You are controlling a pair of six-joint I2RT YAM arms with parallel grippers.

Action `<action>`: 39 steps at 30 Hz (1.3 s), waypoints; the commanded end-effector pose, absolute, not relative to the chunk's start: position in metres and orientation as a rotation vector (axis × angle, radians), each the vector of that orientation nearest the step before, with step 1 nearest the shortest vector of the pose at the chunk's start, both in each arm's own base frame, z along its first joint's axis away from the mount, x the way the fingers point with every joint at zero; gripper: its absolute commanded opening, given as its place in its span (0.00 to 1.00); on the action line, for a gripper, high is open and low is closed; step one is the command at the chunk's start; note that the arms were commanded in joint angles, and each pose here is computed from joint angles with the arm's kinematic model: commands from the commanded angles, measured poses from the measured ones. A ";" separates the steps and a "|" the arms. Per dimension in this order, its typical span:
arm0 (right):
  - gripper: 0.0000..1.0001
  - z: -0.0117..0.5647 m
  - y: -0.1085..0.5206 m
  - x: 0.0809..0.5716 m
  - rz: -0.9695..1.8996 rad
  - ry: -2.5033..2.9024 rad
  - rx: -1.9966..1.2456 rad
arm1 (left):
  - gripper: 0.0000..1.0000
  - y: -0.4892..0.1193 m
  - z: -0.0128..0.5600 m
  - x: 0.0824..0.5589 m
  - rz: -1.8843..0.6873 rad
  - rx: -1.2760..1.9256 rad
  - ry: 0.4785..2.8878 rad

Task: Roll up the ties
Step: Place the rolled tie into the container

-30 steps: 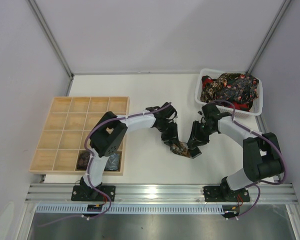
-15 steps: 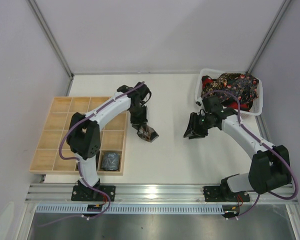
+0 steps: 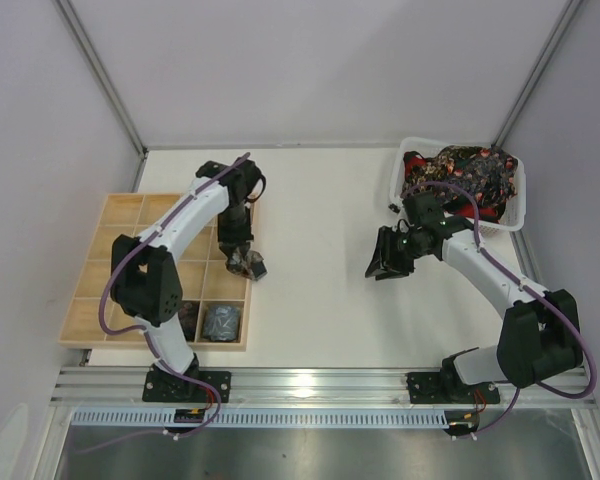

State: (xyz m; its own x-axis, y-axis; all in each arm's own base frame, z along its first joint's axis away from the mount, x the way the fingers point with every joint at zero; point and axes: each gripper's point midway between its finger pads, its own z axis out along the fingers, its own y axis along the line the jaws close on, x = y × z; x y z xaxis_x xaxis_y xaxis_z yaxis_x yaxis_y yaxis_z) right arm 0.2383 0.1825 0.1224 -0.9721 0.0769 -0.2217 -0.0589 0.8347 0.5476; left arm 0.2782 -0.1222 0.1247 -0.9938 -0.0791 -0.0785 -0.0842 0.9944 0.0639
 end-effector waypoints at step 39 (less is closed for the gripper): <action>0.39 0.117 0.184 0.231 0.819 2.805 -0.077 | 0.09 -0.076 0.048 0.255 0.841 -0.013 3.145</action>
State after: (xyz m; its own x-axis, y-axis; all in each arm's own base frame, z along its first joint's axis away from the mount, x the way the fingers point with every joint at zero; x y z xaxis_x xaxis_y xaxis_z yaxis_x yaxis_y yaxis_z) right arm 0.2328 0.1862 0.1177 -0.9758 0.0326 -0.2163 -0.0913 0.8381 0.5379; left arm 0.2484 -0.0652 0.0517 -0.9870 0.0009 0.1605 0.0872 0.8425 0.5317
